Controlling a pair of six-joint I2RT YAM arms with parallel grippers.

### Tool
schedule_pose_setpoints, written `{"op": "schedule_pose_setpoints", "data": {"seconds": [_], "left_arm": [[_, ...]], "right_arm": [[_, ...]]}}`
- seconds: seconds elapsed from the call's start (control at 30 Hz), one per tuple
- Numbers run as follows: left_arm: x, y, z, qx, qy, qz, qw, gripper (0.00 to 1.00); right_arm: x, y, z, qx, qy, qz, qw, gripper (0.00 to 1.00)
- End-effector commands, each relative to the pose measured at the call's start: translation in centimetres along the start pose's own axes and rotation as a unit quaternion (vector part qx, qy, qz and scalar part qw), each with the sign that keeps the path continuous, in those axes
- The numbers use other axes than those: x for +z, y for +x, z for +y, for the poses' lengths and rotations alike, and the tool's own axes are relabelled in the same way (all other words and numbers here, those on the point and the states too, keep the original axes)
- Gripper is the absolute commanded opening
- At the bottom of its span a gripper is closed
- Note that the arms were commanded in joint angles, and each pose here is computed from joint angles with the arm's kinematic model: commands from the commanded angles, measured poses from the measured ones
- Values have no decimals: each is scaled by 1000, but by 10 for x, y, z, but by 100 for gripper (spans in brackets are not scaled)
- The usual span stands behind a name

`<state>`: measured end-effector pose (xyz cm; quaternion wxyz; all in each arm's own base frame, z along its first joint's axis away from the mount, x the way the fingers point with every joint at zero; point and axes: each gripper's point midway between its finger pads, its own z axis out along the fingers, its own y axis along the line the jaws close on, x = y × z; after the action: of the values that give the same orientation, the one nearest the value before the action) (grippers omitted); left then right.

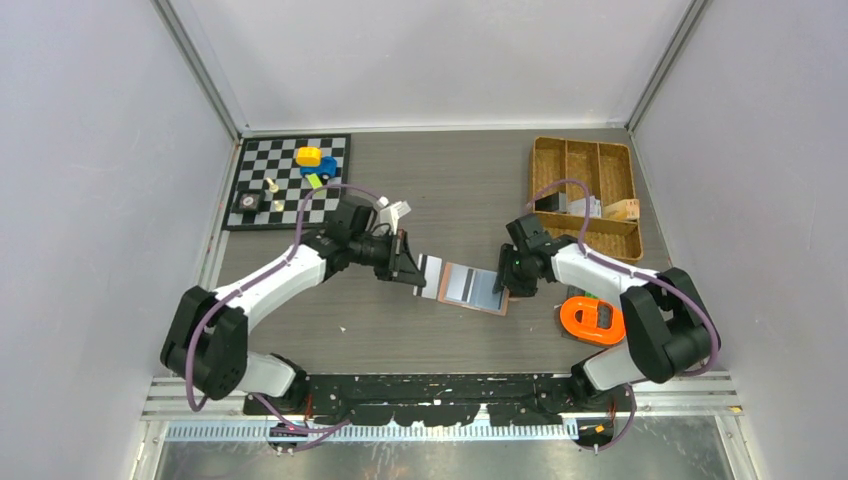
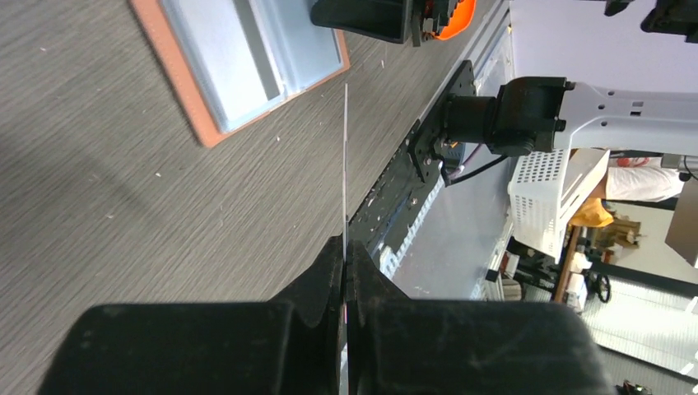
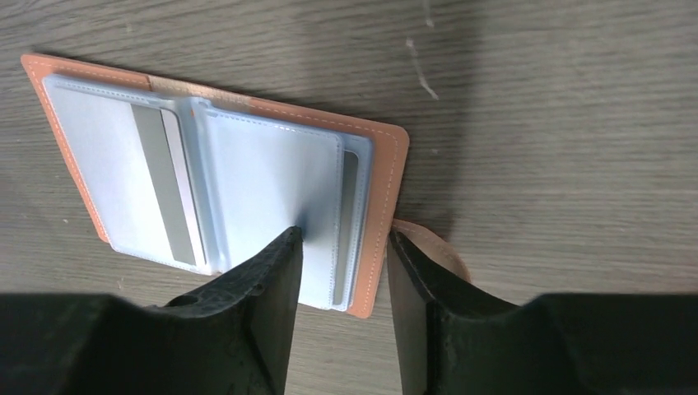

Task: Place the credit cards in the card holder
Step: Insert the credit card into the card holder.

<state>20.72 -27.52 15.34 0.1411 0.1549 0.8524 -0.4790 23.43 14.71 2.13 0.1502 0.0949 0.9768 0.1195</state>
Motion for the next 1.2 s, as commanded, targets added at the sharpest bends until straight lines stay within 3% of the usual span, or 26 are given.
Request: {"op": "schedule_pose_setpoints", "data": {"seconds": [0.0,0.13,0.63,1.17], "left_arm": [[23,-10,-7,-9,37,-20,999,0],[41,-10,-1,-38,62,-22,997,0],[84,5,46,-90,54,31,994,0],[91,9,75,-105,27,37,993,0]], "right_arm": [[8,-8,26,-40,-49,-16,998,43],[15,-4,37,-58,-61,-5,996,35],[34,2,47,-83,-62,14,995,31],[35,3,45,-88,-51,20,995,30]]}}
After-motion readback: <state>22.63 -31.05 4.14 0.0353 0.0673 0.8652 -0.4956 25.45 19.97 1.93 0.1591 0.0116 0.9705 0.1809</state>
